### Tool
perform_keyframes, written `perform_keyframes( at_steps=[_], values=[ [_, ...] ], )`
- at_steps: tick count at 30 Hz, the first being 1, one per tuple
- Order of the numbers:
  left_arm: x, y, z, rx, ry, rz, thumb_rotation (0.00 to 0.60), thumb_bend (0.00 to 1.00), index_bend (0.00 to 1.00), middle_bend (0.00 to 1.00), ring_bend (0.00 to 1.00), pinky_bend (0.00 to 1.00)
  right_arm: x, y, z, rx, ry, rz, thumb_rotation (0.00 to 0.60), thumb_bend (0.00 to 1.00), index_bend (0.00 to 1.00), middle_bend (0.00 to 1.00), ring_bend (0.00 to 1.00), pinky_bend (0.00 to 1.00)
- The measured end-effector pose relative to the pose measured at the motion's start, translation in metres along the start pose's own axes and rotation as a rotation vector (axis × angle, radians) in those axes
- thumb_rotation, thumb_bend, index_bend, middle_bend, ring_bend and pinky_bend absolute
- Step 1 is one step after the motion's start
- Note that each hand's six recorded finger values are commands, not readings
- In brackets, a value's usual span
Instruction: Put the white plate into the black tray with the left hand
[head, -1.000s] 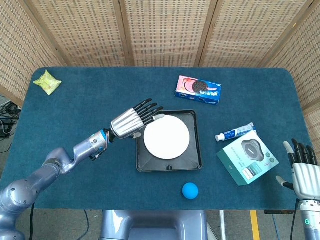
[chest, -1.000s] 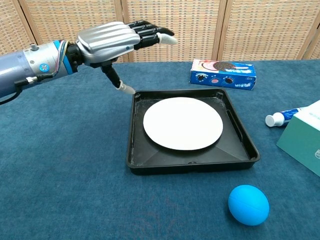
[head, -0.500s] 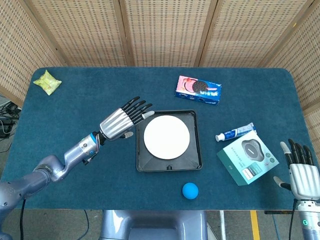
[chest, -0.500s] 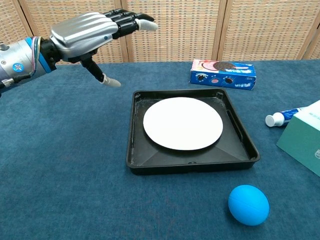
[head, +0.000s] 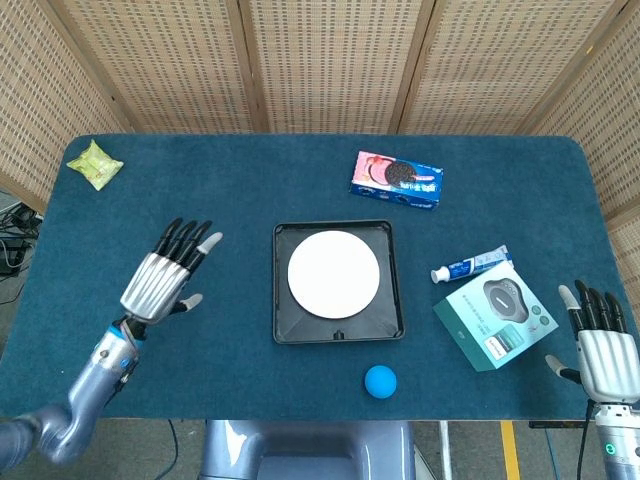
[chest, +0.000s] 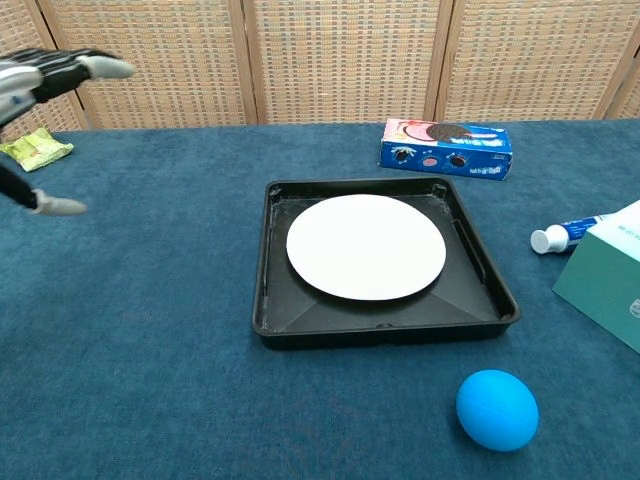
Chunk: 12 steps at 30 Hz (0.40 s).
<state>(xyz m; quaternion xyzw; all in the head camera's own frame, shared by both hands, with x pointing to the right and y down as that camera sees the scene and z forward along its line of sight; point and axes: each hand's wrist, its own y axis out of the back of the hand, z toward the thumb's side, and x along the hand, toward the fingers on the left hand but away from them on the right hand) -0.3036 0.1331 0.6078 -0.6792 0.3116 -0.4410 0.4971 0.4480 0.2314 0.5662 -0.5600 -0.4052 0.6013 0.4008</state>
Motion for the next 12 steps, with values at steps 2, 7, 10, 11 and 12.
perform_keyframes(
  at_steps=[2,7,10,11,12],
  values=[
    [-0.023,-0.002,-0.014,-0.012,0.073,-0.029,0.6,0.0,0.0,0.0,0.0,0.0,0.001,0.001,0.002,-0.003,0.006,0.0,0.6,0.17,0.03,0.0,0.0,0.0],
    [-0.057,-0.003,-0.031,-0.014,0.16,-0.047,0.6,0.0,0.0,0.0,0.0,0.0,0.002,0.002,0.008,-0.01,0.026,-0.001,0.6,0.17,0.03,0.0,0.0,0.0],
    [-0.078,-0.004,-0.037,-0.019,0.195,-0.055,0.6,0.0,0.0,0.0,0.0,0.0,0.003,0.002,0.013,-0.015,0.041,0.004,0.6,0.17,0.03,0.0,0.0,0.0],
    [-0.088,-0.005,-0.039,-0.021,0.209,-0.061,0.6,0.0,0.0,0.0,0.0,0.0,0.004,0.002,0.014,-0.017,0.043,0.007,0.6,0.17,0.03,0.0,0.0,0.0],
    [-0.095,-0.006,-0.041,-0.019,0.218,-0.065,0.6,0.0,0.0,0.0,0.0,0.0,0.004,0.001,0.015,-0.019,0.044,0.011,0.6,0.17,0.03,0.0,0.0,0.0]
  ],
)
